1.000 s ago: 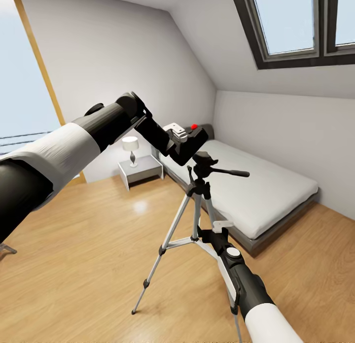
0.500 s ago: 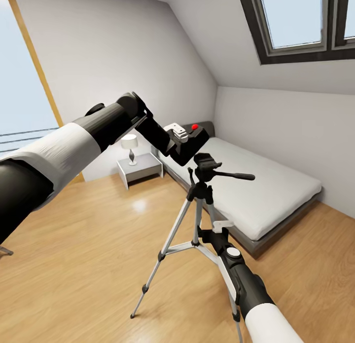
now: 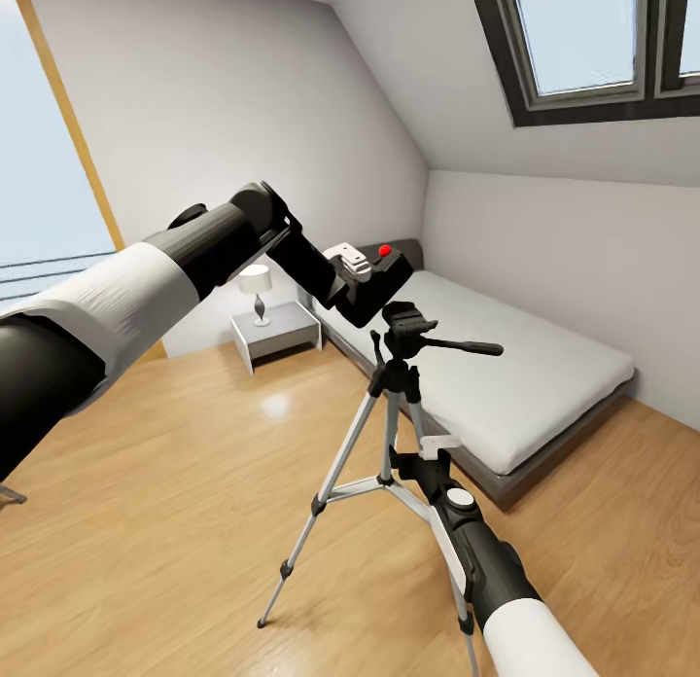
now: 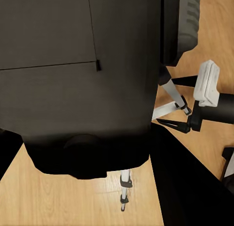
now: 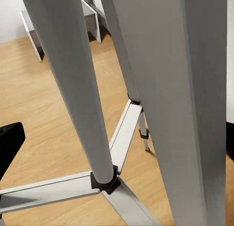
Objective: Attach the digital camera to the camera tripod in the bedroom.
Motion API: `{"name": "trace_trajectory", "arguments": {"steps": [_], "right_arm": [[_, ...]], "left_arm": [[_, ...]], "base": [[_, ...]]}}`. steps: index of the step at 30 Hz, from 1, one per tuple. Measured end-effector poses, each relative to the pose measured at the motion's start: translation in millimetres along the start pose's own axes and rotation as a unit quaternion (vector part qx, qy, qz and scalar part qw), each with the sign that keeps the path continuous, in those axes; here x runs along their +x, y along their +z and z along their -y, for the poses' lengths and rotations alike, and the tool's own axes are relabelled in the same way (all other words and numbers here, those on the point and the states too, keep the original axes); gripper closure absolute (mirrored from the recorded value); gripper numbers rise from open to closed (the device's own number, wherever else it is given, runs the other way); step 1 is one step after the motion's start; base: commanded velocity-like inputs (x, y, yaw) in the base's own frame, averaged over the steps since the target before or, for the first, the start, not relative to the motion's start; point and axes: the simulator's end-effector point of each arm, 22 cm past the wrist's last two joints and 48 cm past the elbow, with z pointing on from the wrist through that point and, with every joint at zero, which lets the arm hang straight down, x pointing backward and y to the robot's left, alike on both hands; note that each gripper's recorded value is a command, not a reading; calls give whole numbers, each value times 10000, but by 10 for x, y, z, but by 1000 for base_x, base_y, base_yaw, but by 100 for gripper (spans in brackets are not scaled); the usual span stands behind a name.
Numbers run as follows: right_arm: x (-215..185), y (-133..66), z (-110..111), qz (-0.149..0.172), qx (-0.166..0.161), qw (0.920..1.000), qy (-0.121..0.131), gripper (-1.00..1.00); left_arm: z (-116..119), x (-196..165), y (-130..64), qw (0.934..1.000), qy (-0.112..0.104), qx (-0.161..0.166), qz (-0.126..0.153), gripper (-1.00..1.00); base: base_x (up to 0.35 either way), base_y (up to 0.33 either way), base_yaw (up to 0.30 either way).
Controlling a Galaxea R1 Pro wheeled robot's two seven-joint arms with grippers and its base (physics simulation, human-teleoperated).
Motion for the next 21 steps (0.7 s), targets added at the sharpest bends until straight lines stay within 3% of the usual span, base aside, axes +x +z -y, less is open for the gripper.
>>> {"name": "trace_trajectory", "arguments": {"steps": [8, 21], "right_arm": [[-10, -4, -3, 9, -4, 10000, 3, -100], [-19, -5, -6, 17, -5, 10000, 4, -100]], "left_arm": [[4, -6, -11, 10000, 5, -8, 3, 100], [-2, 1, -14, 10000, 4, -16, -4, 100]], "base": [[0, 0, -105], [0, 0, -7]]}}
